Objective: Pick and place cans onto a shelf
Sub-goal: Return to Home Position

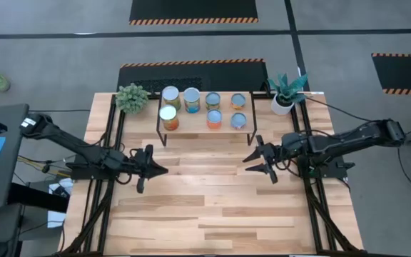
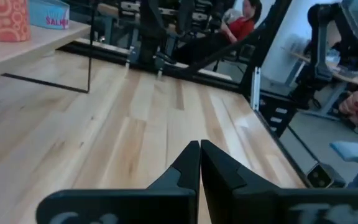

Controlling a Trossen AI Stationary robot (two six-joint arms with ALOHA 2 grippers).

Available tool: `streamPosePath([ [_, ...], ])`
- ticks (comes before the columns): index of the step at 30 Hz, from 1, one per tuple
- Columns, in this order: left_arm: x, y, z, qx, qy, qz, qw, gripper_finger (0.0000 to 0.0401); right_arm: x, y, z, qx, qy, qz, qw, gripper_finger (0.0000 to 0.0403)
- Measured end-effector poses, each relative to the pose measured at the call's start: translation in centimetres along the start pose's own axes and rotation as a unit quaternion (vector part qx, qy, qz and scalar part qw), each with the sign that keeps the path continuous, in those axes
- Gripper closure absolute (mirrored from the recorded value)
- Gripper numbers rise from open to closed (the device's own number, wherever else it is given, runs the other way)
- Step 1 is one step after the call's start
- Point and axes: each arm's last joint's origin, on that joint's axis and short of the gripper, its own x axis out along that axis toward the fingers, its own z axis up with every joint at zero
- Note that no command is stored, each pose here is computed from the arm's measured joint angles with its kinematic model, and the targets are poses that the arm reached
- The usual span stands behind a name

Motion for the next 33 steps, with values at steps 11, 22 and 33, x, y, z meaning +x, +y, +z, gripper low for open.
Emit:
streamPosePath([
  [11, 0.3, 2.0, 1.3, 0.029, -0.004, -0.083, 0.996, 0.0401, -2.0, -2.9, -3.2, 0.001, -0.043, -0.018, 0.999, 0.0229],
  [22, -2.1, 2.1, -1.1, 0.039, -0.045, -0.04, 0.997, 0.0401, -3.1, -4.5, -5.1, 0.011, -0.03, -0.044, 0.999, 0.0228],
  [33, -3.4, 2.1, -0.8, 0.05, -0.078, -0.055, 0.994, 0.0401, -3.8, -5.2, -7.0, 0.023, -0.02, -0.067, 0.997, 0.0227],
])
